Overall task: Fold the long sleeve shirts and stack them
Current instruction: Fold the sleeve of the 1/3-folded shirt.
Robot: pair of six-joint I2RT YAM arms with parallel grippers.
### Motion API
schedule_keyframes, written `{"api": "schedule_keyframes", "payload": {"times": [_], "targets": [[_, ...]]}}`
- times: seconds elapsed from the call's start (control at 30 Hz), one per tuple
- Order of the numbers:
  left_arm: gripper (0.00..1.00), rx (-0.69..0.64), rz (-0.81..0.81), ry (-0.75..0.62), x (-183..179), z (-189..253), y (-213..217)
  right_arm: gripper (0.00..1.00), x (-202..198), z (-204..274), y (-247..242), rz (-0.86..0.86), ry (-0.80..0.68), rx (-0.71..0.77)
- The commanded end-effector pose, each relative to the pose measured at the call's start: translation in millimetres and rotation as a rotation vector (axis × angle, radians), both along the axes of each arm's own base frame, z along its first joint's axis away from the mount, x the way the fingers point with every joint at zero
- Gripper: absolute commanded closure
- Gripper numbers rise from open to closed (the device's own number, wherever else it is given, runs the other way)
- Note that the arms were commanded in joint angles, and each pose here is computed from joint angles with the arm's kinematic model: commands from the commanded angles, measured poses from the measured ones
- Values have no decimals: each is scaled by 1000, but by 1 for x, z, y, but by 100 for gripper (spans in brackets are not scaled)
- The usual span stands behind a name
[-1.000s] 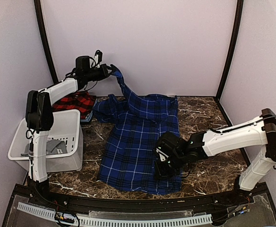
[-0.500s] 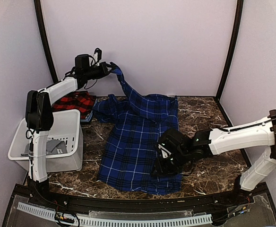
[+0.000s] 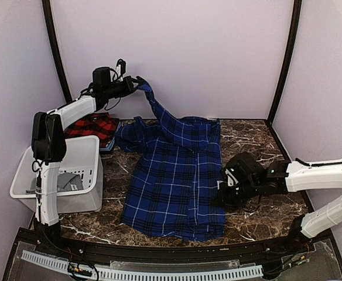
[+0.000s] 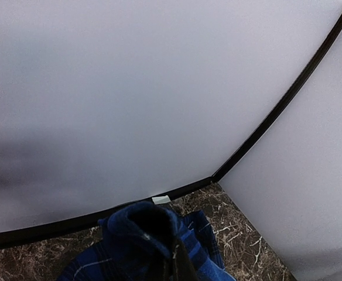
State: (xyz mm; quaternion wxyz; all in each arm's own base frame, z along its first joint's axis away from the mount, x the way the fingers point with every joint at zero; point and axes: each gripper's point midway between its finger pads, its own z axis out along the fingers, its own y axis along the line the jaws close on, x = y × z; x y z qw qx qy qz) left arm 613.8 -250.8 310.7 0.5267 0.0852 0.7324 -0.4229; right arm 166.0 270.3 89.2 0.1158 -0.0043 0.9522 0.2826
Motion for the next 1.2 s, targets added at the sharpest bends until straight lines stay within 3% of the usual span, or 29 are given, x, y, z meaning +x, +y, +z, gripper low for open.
{"api": "schedule_keyframes", "payload": {"times": [0.0, 0.2, 0.53, 1.0, 1.17], "targets": [[100, -22, 6, -101, -15, 53, 5, 90, -16, -20, 8, 31, 58, 39], [100, -13, 49, -118, -19, 64, 12, 91, -43, -44, 3, 59, 130, 8], [100, -47, 109, -202, -59, 93, 32, 91, -55, -65, -6, 45, 170, -14], [100, 9, 152, -86, -108, 35, 52, 90, -47, -44, 3, 68, 130, -2], [100, 32, 180, -35, -108, 16, 57, 83, -34, -10, 13, 94, 48, 9]]}}
